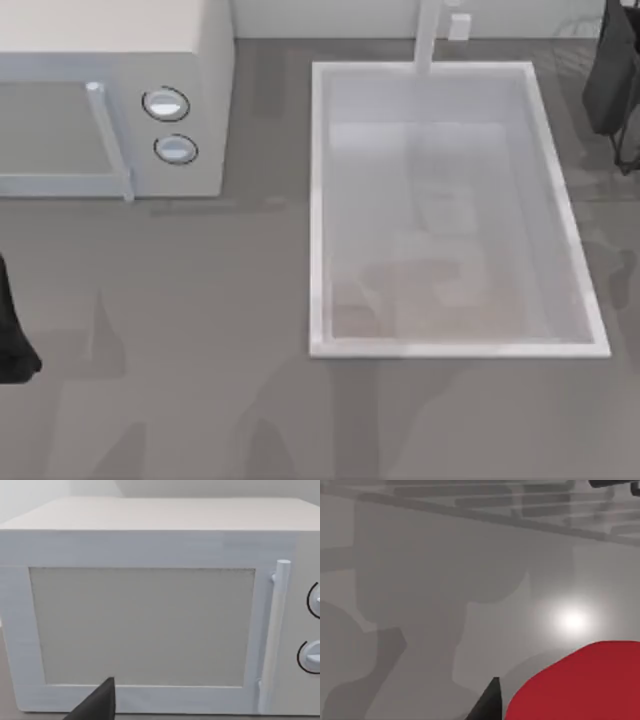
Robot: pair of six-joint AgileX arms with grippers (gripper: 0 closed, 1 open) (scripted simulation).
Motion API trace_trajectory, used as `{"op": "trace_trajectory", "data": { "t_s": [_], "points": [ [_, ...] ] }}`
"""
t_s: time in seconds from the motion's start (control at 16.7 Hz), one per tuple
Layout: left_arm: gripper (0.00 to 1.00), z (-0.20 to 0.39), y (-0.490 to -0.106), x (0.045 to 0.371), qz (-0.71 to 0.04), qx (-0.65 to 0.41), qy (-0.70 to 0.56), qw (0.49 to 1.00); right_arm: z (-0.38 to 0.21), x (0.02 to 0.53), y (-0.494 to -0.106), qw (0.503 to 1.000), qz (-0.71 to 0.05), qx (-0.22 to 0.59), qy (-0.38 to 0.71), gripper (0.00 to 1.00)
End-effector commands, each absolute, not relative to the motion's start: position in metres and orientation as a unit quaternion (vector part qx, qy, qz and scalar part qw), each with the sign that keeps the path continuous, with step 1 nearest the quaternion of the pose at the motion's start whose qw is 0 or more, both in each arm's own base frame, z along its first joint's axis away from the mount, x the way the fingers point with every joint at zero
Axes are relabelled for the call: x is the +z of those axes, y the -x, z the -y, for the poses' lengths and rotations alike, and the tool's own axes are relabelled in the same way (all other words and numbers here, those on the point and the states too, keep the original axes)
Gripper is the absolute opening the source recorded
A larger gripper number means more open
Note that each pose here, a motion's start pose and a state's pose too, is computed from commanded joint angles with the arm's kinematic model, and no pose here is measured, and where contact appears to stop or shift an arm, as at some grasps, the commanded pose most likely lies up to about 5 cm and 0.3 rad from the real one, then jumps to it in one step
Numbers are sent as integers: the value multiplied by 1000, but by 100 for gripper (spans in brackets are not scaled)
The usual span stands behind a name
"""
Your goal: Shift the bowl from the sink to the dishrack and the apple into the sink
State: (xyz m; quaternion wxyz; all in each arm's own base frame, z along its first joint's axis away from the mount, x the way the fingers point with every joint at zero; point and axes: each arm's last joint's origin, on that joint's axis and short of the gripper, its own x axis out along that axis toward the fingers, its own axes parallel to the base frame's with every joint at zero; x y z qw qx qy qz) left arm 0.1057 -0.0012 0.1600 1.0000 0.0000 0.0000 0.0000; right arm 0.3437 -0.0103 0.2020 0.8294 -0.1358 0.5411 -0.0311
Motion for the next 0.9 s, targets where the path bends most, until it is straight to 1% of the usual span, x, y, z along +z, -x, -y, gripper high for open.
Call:
{"op": "trace_trajectory", "data": {
  "t_s": [0.24,0.48,0.72,0.9],
  "points": [
    [100,1,-106,160,0,0,0,1000,-45,196,-347,895,-410,-40,170,0],
    [100,1,-106,160,0,0,0,1000,-101,197,-335,951,-263,-38,157,0],
    [100,1,-106,160,0,0,0,1000,-146,202,-311,985,-133,-27,104,0],
    [100,1,-106,160,0,0,0,1000,-168,205,-291,997,-60,-16,54,0]
  ]
}}
